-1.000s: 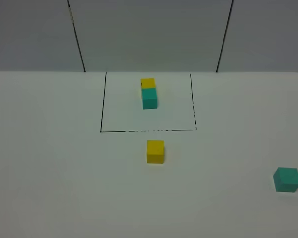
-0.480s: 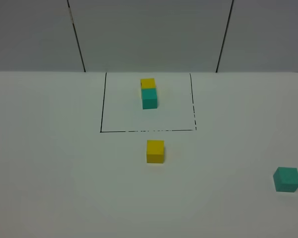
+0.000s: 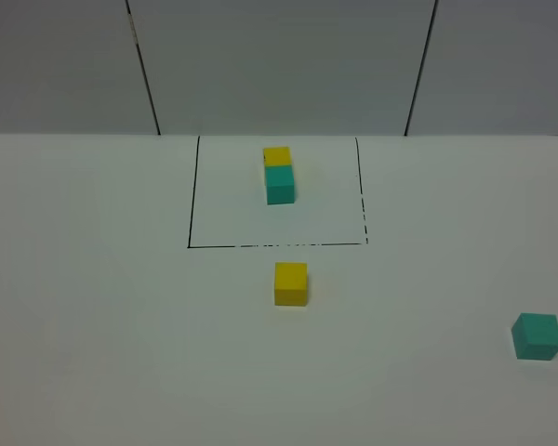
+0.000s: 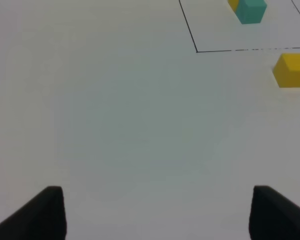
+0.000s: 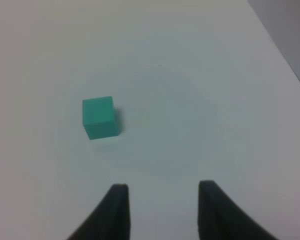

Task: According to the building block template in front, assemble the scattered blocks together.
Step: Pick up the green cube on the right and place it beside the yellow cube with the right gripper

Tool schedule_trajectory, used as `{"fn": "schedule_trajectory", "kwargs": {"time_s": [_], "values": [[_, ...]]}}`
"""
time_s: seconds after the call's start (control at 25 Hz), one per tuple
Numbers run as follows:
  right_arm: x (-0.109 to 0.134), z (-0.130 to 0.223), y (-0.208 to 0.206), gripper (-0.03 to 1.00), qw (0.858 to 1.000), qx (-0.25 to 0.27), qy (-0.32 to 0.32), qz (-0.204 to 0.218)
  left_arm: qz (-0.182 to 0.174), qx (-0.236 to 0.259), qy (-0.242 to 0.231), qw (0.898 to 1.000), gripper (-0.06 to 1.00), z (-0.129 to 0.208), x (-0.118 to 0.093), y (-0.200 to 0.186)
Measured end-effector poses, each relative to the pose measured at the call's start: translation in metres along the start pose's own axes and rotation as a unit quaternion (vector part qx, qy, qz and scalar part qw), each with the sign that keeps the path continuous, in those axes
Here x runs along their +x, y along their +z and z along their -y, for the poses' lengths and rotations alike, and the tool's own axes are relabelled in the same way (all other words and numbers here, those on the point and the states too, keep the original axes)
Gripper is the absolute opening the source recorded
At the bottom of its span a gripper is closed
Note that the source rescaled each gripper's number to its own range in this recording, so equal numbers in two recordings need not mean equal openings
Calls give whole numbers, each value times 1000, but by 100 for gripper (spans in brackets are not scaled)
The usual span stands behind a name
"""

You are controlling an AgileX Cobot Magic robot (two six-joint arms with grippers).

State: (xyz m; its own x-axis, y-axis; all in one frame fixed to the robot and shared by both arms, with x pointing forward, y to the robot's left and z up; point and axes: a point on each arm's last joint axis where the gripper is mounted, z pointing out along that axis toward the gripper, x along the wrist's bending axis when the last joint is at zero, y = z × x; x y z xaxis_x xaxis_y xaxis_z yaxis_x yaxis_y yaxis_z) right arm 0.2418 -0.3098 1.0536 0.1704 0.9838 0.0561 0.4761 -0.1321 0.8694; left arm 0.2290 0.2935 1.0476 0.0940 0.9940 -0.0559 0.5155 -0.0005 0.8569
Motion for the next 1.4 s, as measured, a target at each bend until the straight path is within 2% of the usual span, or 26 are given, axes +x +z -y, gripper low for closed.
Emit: {"fn": "schedule_trajectory", "kwargs": {"time_s": [1.4], "values": [[0,0,0,0,1000,0,0,0,0,0,0,1000,87,0,0,0]]}}
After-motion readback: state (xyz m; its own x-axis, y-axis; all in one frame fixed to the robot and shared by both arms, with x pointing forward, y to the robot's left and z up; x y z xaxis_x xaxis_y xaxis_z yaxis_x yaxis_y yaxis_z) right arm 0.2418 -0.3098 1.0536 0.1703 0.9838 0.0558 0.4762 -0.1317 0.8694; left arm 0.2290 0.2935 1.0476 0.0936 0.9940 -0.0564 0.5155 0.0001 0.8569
